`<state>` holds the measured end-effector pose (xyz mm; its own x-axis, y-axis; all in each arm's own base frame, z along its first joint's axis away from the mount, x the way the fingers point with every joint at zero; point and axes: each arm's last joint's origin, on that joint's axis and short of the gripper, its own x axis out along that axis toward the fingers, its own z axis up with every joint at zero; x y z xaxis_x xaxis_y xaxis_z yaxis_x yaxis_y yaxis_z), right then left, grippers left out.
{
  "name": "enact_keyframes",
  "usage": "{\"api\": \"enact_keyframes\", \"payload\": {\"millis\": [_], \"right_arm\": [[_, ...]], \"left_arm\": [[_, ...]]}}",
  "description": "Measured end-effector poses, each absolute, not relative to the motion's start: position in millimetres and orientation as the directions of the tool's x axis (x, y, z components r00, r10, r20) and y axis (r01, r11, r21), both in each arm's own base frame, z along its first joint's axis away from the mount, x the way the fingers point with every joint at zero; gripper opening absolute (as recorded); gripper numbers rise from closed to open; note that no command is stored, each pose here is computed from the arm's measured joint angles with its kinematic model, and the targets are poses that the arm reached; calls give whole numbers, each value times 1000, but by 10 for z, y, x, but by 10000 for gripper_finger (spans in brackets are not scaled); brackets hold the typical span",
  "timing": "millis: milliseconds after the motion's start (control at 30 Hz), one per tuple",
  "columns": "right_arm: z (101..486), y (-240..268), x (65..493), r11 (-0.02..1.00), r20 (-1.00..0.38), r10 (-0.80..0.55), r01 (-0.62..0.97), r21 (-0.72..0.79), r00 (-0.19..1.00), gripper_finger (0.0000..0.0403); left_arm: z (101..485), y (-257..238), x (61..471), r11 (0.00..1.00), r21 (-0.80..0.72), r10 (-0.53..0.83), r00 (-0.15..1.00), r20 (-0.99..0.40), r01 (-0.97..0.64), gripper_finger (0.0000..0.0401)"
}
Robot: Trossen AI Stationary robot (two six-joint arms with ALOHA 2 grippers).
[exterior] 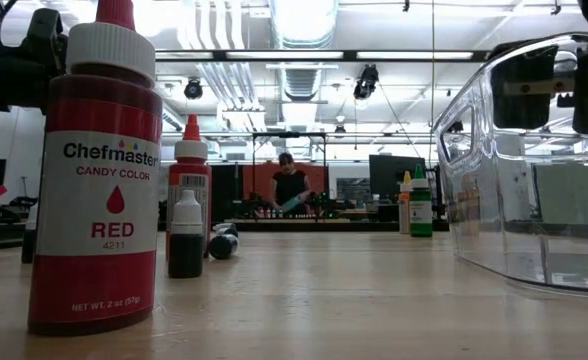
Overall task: Pick & Place food coloring
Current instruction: Put the green food color into the transparent bin
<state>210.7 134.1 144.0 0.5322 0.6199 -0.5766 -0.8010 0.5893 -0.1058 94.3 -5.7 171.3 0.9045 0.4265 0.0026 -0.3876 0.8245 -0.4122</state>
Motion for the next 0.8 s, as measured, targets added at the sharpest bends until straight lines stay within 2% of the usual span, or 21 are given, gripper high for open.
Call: {"api": "enact_keyframes", "payload": {"millis": [533, 800], "right_arm": [[1340, 1290, 2017, 631, -563, 626, -775, -42, 540, 43], [1316, 1269, 1983, 633, -524, 639, -772, -58, 563, 43]], "left_arm": [[1714, -57, 943, 825, -412, 426, 904, 3, -388, 245], [1712, -58, 943, 825, -412, 426, 905, 2, -387, 245]]}}
